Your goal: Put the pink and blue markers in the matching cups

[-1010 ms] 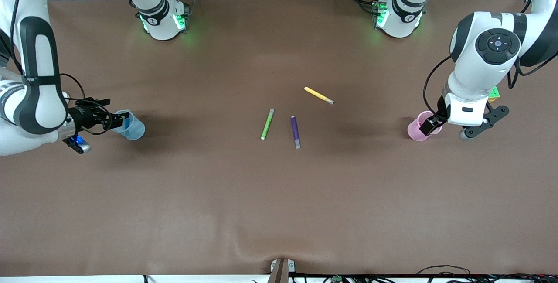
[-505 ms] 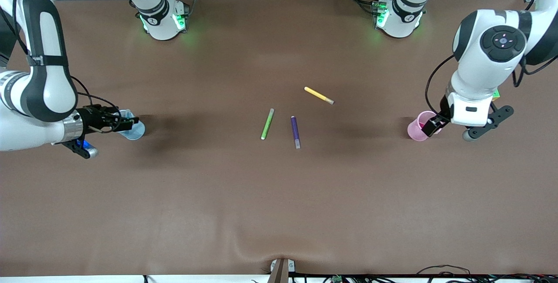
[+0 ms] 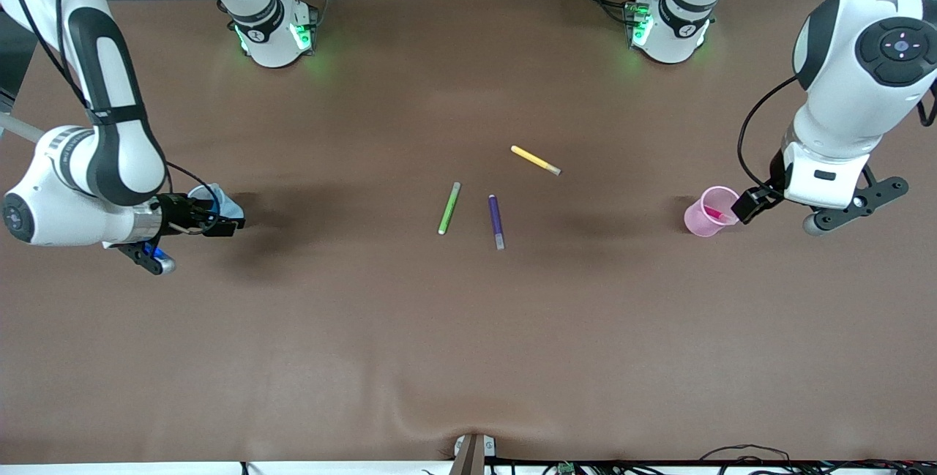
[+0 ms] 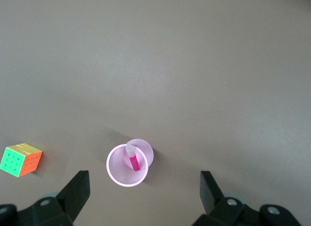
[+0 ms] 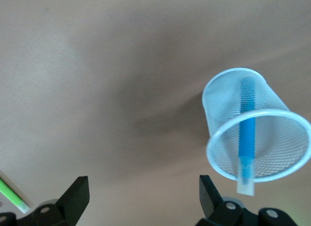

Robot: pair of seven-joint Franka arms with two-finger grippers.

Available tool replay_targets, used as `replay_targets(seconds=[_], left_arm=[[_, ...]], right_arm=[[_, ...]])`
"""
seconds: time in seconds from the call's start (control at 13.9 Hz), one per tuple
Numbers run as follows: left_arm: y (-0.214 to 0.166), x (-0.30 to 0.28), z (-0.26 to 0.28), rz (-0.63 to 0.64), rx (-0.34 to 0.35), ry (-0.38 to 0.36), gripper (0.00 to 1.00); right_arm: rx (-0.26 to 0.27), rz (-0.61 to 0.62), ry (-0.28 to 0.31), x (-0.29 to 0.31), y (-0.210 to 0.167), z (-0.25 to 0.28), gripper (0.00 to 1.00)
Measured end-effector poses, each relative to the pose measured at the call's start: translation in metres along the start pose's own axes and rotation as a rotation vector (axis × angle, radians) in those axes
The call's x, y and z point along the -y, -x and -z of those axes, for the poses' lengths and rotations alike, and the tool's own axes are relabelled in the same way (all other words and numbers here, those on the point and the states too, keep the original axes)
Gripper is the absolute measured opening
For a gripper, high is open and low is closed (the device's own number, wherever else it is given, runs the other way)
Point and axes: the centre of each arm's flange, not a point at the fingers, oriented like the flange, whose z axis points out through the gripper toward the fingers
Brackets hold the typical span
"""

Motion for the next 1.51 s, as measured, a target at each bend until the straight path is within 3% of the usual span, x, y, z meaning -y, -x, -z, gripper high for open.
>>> replay_targets(seconds=[0.22, 0.5, 0.65, 0.87, 1.01, 1.3, 1.51], left_arm=[[-0.002, -0.001, 0.019, -0.025, 0.042, 0.049, 1.00], [-0.003, 0.000, 0.043, -0.093, 0.091, 0.083, 1.00], [-0.002, 0.001, 0.057, -0.165, 0.103, 0.079, 1.00], [-0.004, 0.009, 0.082, -0.250, 0.111, 0.075, 1.00], [-0.007, 0.017, 0.102, -0.301, 0.114, 0.075, 1.00], [-0.008, 0.028, 0.132, -0.318, 0.105, 0.077, 1.00], [-0.008, 0.028, 0.155, -0.318, 0.064, 0.093, 1.00]], right_arm=[[-0.083, 0.110, 0.009, 0.042, 0.026, 0.037, 1.00], [-0.215, 0.158, 0.004, 0.045, 0.057, 0.125, 1.00], [-0.213, 0.182, 0.000, 0.049, 0.083, 0.170, 1.00], [-0.168, 0.231, 0.018, 0.054, 0.120, 0.219, 1.00], [-0.170, 0.289, 0.026, 0.046, 0.125, 0.238, 1.00], [-0.198, 0.519, 0.046, -0.006, 0.123, 0.271, 1.00], [-0.218, 0.584, 0.156, -0.010, 0.145, 0.288, 1.00]])
